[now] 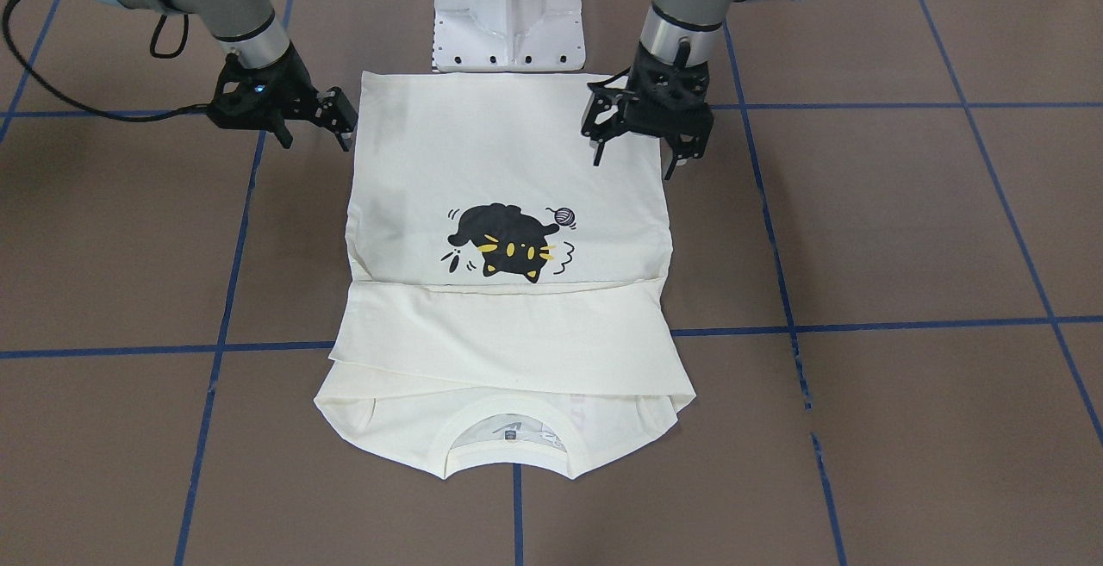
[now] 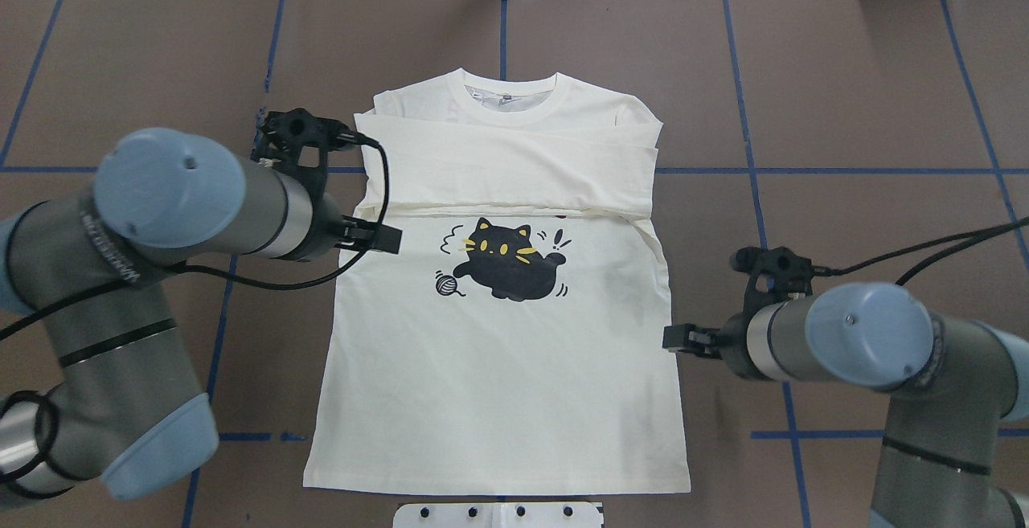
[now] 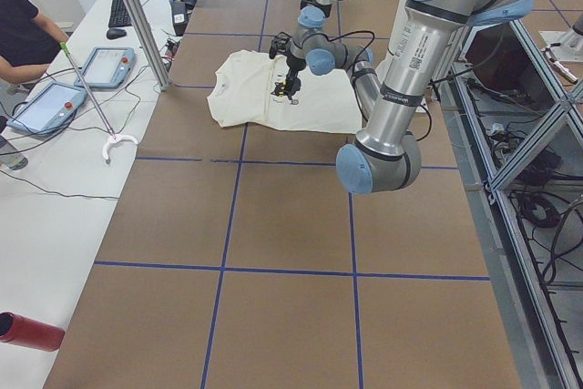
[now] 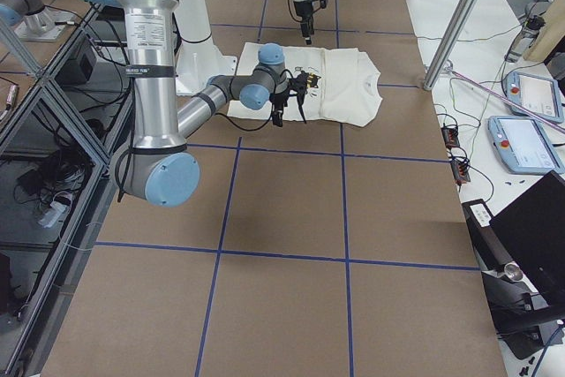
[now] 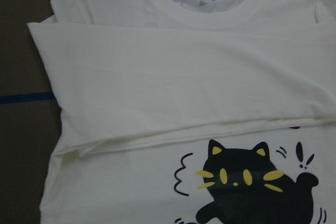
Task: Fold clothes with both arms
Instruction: 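Move the left gripper to the hem corner while the right gripper reaches the other corner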
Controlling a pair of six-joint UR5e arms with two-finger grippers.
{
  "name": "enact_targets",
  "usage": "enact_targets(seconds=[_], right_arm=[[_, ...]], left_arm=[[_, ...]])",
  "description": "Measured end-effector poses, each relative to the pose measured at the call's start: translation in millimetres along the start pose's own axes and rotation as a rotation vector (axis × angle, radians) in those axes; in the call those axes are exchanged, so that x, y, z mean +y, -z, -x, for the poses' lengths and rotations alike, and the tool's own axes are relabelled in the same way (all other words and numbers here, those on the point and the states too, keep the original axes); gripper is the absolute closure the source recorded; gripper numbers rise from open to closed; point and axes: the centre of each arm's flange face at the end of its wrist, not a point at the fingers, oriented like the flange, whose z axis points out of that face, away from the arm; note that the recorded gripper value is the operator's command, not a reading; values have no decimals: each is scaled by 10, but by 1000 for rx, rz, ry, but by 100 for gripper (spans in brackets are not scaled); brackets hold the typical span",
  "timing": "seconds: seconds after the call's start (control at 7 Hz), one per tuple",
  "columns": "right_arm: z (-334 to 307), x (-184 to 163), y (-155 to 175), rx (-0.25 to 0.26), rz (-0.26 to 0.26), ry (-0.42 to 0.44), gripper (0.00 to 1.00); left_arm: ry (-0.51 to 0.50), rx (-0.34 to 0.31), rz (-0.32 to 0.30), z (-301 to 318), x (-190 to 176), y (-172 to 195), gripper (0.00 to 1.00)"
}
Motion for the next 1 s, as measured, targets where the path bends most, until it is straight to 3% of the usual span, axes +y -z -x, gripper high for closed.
enact_targets(seconds=[0.29,0.71,0.86,1.0], right_arm=[[130,792,-153,4,9,-20,0],[98,1112,-253,72,22,-5,1],[96,1147,-270,79,28,-4,13],[101,1171,-272,81,37,-3,36]], left_arm=[[-22,-1,25,269,238,241,0],[-27,20,34,263,272,332,0],[-28,26,35,248,273,351,0],[-28,29,35,241,272,359,0]])
